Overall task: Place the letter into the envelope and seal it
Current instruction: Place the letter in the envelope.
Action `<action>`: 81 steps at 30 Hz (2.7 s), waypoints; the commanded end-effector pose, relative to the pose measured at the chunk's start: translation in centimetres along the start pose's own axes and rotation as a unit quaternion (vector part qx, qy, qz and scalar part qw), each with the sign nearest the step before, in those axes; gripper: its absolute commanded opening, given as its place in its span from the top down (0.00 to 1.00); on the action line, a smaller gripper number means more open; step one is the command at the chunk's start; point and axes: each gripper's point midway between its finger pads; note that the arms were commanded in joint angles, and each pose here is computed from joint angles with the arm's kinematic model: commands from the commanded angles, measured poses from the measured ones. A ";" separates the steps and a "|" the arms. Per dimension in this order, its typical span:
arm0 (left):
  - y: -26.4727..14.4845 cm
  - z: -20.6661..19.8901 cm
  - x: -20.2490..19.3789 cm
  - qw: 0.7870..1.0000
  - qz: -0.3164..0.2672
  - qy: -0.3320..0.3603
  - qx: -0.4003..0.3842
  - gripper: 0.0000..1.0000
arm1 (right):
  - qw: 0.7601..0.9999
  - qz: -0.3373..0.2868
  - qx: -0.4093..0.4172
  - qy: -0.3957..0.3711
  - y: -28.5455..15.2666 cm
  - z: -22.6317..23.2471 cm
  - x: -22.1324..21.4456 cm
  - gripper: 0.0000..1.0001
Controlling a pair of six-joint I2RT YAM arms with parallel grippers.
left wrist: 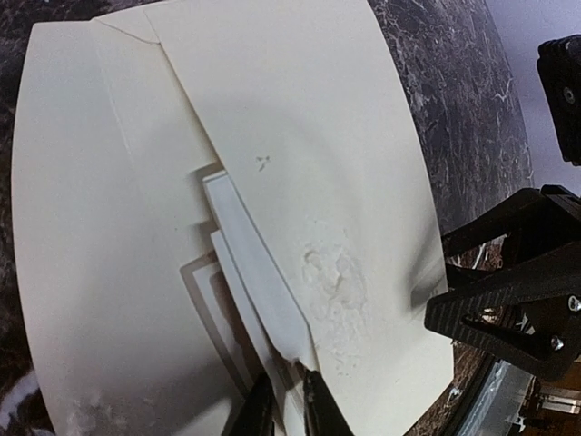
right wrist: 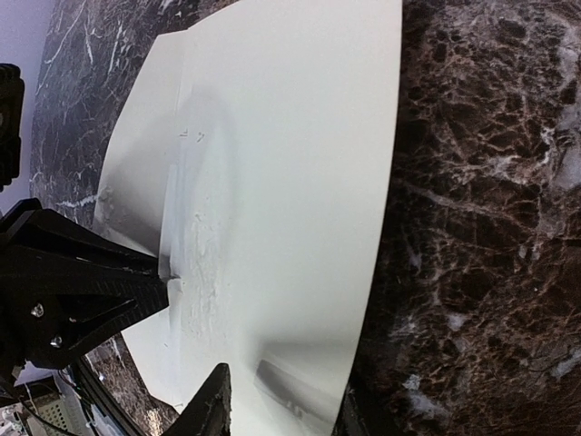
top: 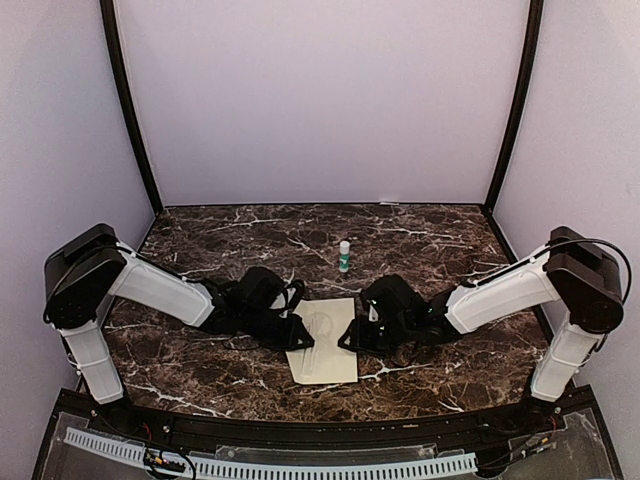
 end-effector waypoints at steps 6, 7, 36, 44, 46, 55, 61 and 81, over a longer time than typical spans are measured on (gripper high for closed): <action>0.6 -1.2 -0.8 1.000 0.017 -0.004 -0.022 0.89 | 1.000 -0.008 0.009 -0.008 0.3 1.1 0.5 0.64; 0.5 -1.1 -0.5 1.000 0.009 0.001 -0.016 0.88 | 1.000 -0.010 0.005 -0.008 0.2 1.0 0.6 0.64; -3.4 0.1 -2.9 0.999 -0.011 -0.031 0.011 0.66 | 1.000 0.002 -0.015 0.000 -2.4 1.1 -2.8 0.53; -2.7 0.7 -3.8 0.999 0.004 -0.037 0.014 0.74 | 1.000 0.007 -0.015 0.000 -1.9 1.2 -3.3 0.55; -2.5 0.8 -4.0 0.999 0.007 -0.037 0.015 0.74 | 1.000 0.009 -0.014 -0.001 -1.8 1.3 -3.3 0.56; -1.9 1.2 -4.5 0.999 0.014 -0.038 0.021 0.77 | 1.000 0.016 -0.018 0.001 -1.4 1.1 -4.0 0.58; -1.5 1.3 -4.9 0.999 0.020 -0.039 0.022 0.79 | 1.000 0.017 -0.018 0.002 -1.3 1.1 -4.1 0.58; -0.3 0.9 -5.8 0.998 0.037 -0.040 0.012 0.92 | 1.000 0.023 -0.014 0.002 -0.7 1.3 -4.4 0.61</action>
Point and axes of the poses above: each gripper's point midway between its finger pads, its own y axis out along the fingers, its own z axis along the line the jaws close on, x = y × z, and after that the axes turned 15 degrees about -y, right-handed
